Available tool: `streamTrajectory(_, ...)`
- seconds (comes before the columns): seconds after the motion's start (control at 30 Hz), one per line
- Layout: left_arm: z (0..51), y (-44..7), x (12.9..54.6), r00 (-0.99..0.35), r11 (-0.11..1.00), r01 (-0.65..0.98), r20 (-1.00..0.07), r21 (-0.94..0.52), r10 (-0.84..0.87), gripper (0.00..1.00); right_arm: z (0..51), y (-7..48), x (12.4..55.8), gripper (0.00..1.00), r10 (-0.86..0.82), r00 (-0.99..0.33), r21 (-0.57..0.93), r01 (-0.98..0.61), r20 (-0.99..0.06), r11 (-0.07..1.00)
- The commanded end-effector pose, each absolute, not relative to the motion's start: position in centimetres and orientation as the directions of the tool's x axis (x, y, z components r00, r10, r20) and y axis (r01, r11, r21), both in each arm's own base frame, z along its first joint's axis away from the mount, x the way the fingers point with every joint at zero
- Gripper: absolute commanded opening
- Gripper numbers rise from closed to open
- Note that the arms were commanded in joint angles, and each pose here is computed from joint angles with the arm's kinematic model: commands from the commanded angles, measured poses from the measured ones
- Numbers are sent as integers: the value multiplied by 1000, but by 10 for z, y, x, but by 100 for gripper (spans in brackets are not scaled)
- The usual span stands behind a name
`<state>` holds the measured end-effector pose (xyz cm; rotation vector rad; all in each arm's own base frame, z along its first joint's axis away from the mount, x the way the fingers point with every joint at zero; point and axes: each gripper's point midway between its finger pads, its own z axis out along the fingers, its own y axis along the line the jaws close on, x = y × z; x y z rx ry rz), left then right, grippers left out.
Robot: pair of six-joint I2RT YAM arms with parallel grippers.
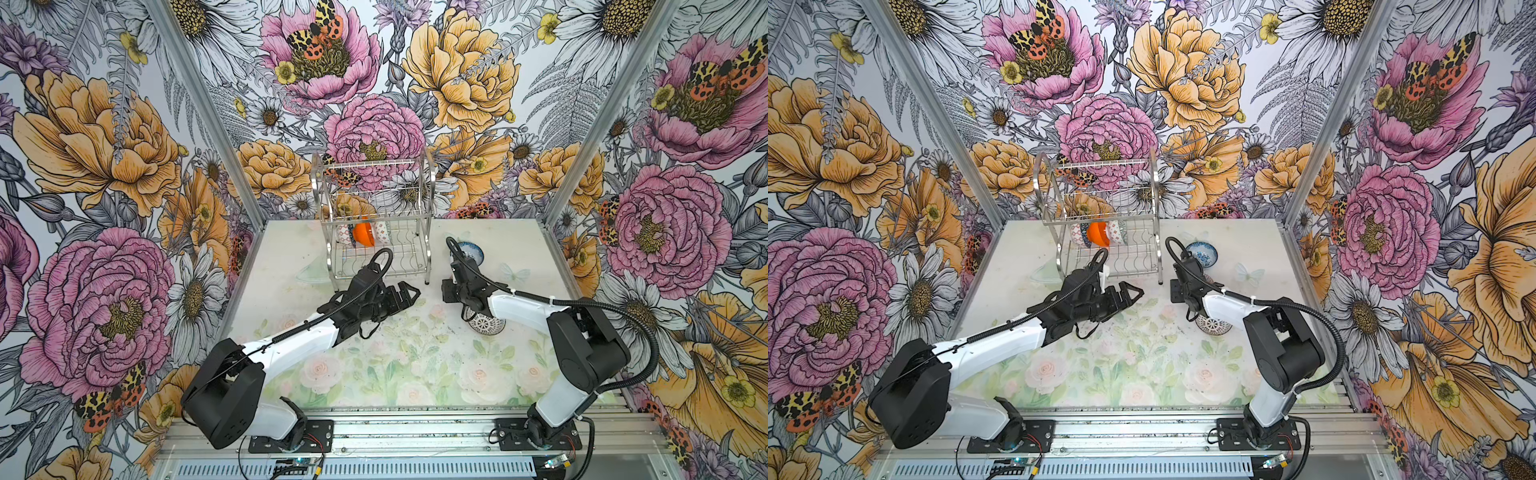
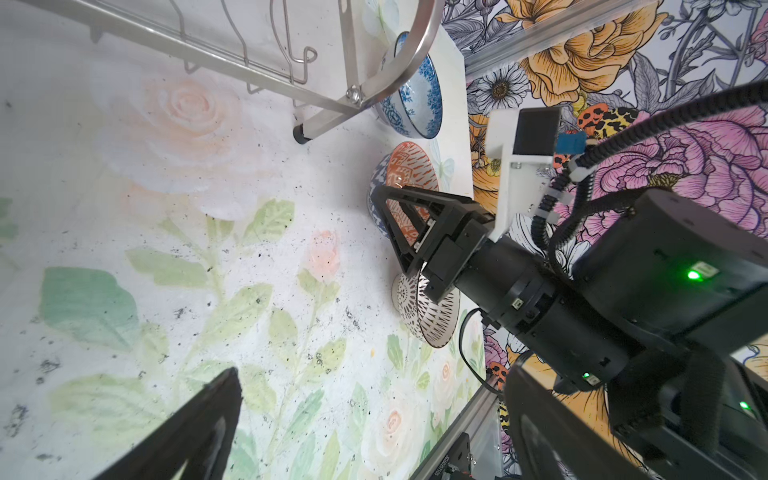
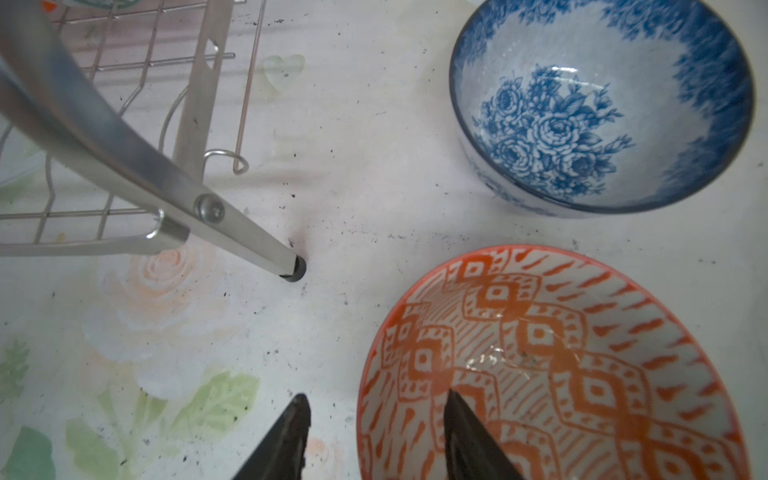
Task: Load the bowls into the dish rack
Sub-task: 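Lower the right gripper onto the orange-patterned bowl rim and grip it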
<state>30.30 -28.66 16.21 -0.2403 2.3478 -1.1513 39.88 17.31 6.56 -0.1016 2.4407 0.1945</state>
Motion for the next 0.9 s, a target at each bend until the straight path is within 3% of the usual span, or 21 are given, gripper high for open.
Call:
streamTrajectory(0.0,168,-278,305,-837,614,71,-382,-786,-392,99,63,174,405,48,-40,-774,91,-126,-632,988)
streamTrajectory(0.47,172,-249,308,-819,599,34,-366,-800,-442,99,57,182,402,8,-55,-786,98,-146,-616,984)
streamTrajectory(0.87,177,-218,310,-793,577,-3,-350,-817,-499,99,84,230,384,2,-78,-760,164,-237,-646,957)
